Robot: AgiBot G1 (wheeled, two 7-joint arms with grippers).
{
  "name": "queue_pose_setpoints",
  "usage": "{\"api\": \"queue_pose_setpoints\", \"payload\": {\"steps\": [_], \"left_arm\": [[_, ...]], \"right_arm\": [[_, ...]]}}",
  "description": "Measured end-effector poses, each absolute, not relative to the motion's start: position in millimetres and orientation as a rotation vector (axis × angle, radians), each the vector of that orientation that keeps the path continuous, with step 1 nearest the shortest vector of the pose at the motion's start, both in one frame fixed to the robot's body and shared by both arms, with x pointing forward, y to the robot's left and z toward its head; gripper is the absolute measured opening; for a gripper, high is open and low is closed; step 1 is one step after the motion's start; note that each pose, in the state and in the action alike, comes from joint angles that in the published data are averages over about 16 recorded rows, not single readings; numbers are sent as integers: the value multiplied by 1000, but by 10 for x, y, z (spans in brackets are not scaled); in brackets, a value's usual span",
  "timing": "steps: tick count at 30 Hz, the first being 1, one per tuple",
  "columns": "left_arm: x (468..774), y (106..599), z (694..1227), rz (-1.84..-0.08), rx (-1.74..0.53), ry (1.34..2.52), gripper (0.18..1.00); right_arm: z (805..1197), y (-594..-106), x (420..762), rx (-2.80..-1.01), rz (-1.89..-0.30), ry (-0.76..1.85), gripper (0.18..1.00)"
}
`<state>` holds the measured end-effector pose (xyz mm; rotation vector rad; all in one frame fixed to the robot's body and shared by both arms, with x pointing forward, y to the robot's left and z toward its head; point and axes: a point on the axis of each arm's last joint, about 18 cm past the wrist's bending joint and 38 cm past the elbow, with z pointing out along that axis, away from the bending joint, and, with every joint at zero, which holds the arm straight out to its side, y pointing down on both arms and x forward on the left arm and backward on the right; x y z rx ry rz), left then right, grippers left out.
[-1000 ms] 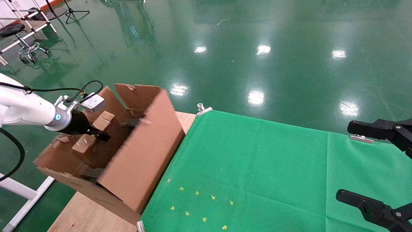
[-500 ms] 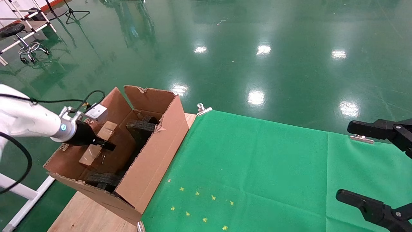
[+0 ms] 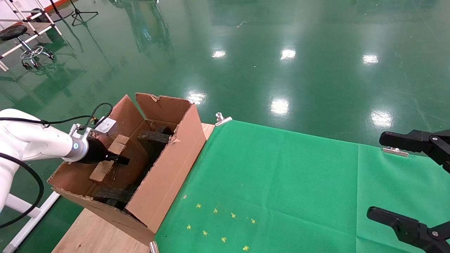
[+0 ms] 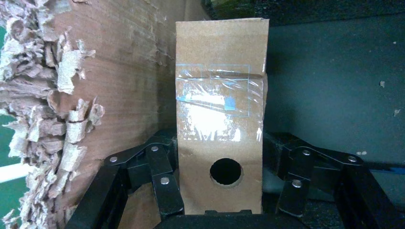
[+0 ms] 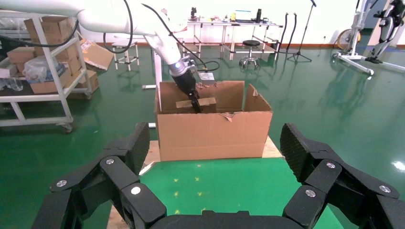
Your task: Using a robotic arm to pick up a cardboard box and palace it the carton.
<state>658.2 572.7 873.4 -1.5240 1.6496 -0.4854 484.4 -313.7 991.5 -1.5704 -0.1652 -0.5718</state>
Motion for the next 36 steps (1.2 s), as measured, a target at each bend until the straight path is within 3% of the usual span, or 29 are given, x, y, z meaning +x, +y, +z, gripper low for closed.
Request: {"api": "queue_pose_setpoints", "payload": {"steps": [9,15,26,36], "left_arm": [[6581,5728,8735,-486,-1524,1649,379],[6573,5728,8735,-481,-1523,1656,455],[6586,5709,8833,-511,-1502,1657,677],[6497,5614,9325,-765,-1380,1673,871]], "right_arm": [[9914,-3138,4844,-1570,-572,-165,1001],[9914,-3138,4844,-1570,-572,-165,1001],[9914,-3138,4844,-1570,-572,-165,1001],[9914,-3138,4844,-1570,-572,-165,1001]]}}
